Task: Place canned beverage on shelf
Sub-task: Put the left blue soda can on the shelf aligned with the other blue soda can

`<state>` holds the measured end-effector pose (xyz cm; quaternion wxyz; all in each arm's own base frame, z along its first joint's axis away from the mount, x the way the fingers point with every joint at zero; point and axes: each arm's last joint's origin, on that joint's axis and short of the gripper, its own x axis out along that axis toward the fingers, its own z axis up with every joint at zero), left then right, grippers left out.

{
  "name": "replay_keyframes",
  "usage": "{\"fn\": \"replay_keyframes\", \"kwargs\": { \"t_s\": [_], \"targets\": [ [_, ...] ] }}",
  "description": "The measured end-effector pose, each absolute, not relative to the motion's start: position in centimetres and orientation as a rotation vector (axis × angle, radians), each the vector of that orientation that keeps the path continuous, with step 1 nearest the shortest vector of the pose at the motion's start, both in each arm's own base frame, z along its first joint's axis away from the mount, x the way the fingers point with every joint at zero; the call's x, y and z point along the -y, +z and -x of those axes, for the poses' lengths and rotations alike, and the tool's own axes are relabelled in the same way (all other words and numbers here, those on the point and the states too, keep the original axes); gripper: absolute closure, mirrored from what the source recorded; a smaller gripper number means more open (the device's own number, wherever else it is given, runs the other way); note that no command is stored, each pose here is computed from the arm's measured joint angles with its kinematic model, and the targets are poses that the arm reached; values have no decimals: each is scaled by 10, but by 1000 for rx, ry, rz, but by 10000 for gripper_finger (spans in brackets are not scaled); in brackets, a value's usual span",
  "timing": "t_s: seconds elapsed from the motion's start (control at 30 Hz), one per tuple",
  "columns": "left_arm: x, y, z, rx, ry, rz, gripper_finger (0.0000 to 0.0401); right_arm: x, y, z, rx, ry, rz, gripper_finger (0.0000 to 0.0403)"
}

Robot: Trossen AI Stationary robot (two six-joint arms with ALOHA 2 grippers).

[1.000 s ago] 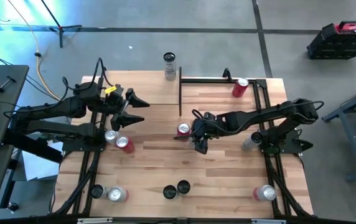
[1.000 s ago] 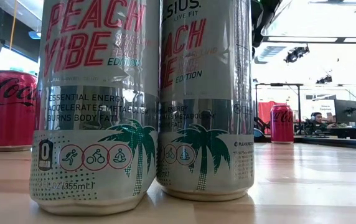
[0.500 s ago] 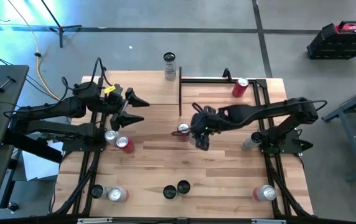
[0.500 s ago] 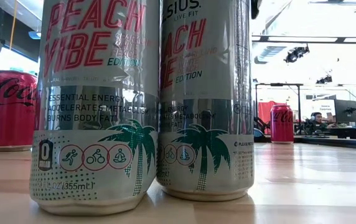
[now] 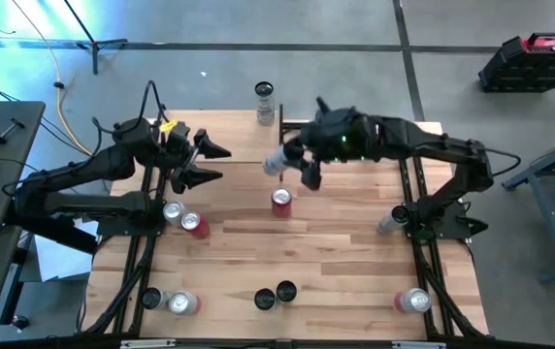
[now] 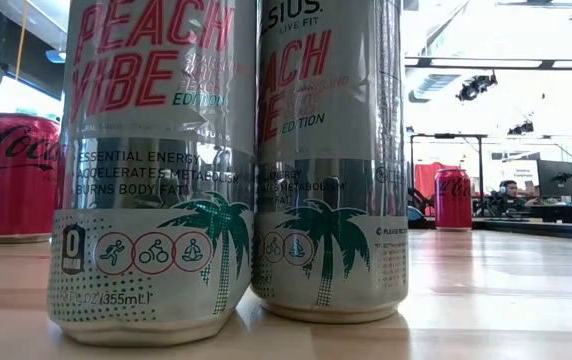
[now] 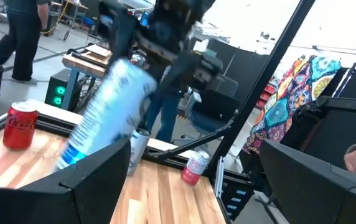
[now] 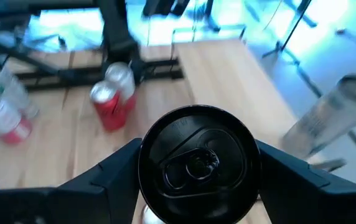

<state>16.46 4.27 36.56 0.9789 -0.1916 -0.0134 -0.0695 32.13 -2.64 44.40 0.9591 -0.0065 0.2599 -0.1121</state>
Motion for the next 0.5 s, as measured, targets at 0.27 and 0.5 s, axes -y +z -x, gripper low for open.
{"fn": "replay_keyframes", "kwargs": {
  "t_s": [0.27,0.5],
  "targets": [
    [-55,363,-157,-87,-118,451,52,68,449,-347,-413,-191,52,149],
    [-59,379,-153,-198,-29,401,52,96,454,-373,-474,-106,105,149]
  ]
}}
